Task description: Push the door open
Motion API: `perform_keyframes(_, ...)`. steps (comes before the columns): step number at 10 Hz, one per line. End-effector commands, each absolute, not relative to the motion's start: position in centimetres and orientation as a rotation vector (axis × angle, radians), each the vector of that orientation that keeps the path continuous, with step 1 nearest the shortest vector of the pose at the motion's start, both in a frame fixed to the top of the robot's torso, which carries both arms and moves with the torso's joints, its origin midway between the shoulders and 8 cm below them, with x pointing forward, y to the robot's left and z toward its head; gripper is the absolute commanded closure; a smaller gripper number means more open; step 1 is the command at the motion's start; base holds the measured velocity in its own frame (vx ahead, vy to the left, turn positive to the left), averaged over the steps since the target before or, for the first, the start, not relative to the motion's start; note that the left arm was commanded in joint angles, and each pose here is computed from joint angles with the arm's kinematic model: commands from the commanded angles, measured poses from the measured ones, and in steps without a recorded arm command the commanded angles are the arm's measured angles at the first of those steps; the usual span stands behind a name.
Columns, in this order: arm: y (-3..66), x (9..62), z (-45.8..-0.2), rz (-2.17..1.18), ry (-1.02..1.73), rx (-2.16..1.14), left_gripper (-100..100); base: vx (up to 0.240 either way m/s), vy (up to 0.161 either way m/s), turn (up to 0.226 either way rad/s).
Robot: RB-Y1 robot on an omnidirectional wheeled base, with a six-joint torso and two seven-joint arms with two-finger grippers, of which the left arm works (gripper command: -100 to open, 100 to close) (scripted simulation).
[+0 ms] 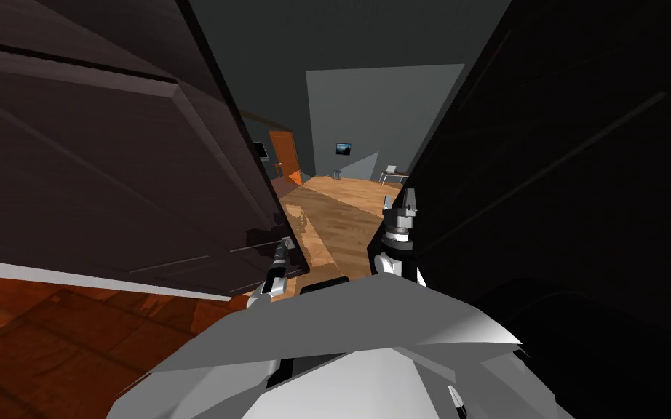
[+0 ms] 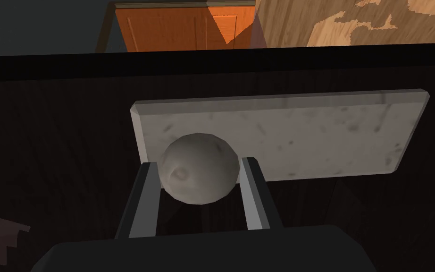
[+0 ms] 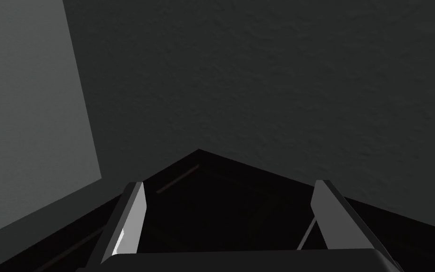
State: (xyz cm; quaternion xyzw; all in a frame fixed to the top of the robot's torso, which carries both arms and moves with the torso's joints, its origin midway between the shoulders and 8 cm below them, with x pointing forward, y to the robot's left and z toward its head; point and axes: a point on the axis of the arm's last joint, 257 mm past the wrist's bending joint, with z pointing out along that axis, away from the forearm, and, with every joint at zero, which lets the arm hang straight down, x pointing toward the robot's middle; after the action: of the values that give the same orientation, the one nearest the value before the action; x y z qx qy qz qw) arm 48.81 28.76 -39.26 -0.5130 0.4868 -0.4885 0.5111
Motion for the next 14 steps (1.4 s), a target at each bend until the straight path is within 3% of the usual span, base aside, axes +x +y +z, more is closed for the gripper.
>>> perform_keyframes(1, 30.1, 48.8, -39.1, -1.149, 1.148, -1.246, 100, 0.153, -0.080, 0.048)
perform_keyframes(14, 35.8, 47.7, -39.2, -1.045, 1.047, -1.307, 100, 0.154, -0.056, 0.042)
